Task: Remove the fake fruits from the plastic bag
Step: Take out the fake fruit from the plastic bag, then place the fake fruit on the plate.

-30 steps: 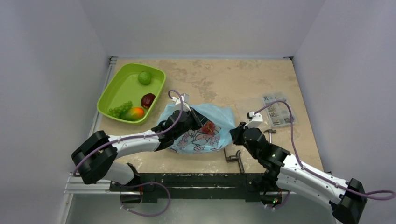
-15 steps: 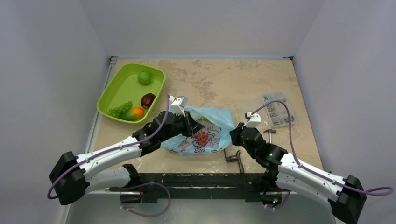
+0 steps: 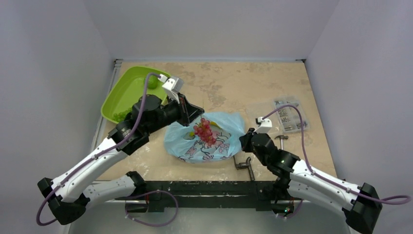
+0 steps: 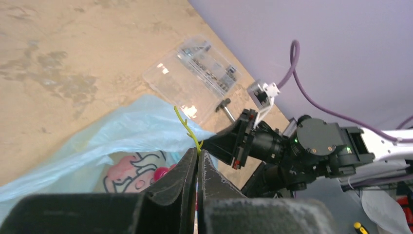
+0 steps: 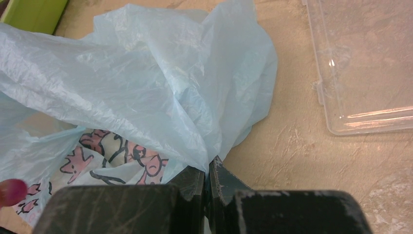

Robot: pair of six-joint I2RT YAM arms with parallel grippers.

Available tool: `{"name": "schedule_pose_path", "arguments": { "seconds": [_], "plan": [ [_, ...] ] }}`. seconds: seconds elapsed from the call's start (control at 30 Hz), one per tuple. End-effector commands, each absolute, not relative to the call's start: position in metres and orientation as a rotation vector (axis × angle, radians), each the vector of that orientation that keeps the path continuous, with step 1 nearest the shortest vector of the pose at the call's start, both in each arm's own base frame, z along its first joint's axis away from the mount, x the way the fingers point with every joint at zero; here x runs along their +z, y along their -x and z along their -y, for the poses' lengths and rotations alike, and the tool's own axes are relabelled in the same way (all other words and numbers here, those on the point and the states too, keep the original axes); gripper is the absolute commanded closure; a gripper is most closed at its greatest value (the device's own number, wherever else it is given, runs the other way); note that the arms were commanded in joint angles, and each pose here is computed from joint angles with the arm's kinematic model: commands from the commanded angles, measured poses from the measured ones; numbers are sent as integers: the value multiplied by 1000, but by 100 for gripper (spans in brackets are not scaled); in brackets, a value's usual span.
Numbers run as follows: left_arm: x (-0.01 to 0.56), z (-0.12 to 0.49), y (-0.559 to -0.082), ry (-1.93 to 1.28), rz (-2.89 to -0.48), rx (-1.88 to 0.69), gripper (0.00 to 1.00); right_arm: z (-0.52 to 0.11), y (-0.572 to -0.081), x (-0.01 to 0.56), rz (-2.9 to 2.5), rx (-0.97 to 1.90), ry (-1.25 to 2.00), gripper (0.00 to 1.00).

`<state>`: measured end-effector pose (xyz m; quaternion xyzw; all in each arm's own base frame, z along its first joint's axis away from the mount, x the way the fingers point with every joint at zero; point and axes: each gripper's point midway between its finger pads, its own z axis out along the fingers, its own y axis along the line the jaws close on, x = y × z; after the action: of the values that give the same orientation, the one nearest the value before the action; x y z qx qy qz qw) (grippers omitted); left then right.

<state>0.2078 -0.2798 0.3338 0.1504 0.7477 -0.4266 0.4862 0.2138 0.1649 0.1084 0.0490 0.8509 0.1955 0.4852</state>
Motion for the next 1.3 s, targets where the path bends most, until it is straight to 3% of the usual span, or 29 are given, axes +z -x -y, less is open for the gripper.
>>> {"name": "schedule_pose_path", "arguments": {
  "seconds": [0.0, 0.37, 0.7, 0.9, 1.27],
  "plan": [
    [363, 244, -213, -386, -1816, -949, 100, -165, -219, 122, -2018, 496, -146, 100],
    [353, 124, -242, -168, -1940, -350, 100, -166, -218, 122, -2012, 506, -134, 100],
    [347, 58, -247, 52, -1881, -52, 100, -169, -218, 123, -2010, 518, -118, 100],
    [355, 35, -266, 142, -1834, 71, 100, -169, -217, 124, -2005, 527, -117, 100],
    [346, 6, -341, 327, -1826, 155, 100, -169, -216, 125, -1998, 538, -110, 100]
  ]
}}
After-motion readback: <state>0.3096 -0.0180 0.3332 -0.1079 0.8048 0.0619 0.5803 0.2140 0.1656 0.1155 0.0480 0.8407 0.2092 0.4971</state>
